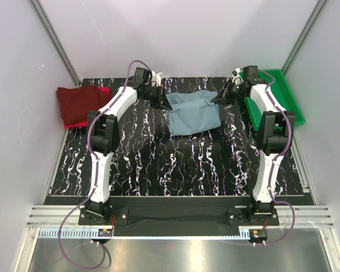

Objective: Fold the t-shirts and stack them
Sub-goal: Fold the tshirt

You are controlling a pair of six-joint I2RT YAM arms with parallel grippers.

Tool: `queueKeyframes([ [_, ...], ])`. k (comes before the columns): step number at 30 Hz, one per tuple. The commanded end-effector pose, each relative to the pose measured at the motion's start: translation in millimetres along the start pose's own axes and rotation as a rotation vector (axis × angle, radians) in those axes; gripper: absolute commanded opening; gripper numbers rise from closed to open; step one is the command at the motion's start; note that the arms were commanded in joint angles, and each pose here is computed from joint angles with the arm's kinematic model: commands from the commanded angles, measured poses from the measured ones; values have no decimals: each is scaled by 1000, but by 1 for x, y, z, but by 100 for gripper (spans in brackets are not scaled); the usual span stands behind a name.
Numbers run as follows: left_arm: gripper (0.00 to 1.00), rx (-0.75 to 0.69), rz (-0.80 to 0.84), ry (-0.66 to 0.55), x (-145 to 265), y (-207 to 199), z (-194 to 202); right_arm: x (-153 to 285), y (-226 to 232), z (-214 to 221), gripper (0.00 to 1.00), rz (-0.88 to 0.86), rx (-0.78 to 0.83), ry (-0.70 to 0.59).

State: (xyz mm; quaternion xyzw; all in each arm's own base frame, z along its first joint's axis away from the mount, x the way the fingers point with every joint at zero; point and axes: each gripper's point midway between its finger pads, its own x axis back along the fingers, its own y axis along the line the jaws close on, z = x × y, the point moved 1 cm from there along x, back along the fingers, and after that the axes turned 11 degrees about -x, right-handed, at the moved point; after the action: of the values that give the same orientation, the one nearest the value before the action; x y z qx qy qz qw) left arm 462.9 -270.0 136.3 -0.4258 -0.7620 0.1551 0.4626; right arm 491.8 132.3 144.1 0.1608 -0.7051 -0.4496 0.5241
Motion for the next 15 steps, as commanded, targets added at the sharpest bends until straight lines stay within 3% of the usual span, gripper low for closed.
queueKeyframes([
  [1, 0, -146, -23, -140, 17, -5, -51, 7, 42, -30, 0, -101, 102, -74],
  [9, 4, -297, -180, -303, 21, 24, -110, -28, 32, -71, 0, -130, 130, -114],
  [14, 32, -374, -323, -306, -8, 77, -112, -55, 15, -102, 0, -115, 165, -169],
  [15, 38, -393, -352, -317, -10, 81, -117, -67, 1, -106, 4, -102, 160, -167],
])
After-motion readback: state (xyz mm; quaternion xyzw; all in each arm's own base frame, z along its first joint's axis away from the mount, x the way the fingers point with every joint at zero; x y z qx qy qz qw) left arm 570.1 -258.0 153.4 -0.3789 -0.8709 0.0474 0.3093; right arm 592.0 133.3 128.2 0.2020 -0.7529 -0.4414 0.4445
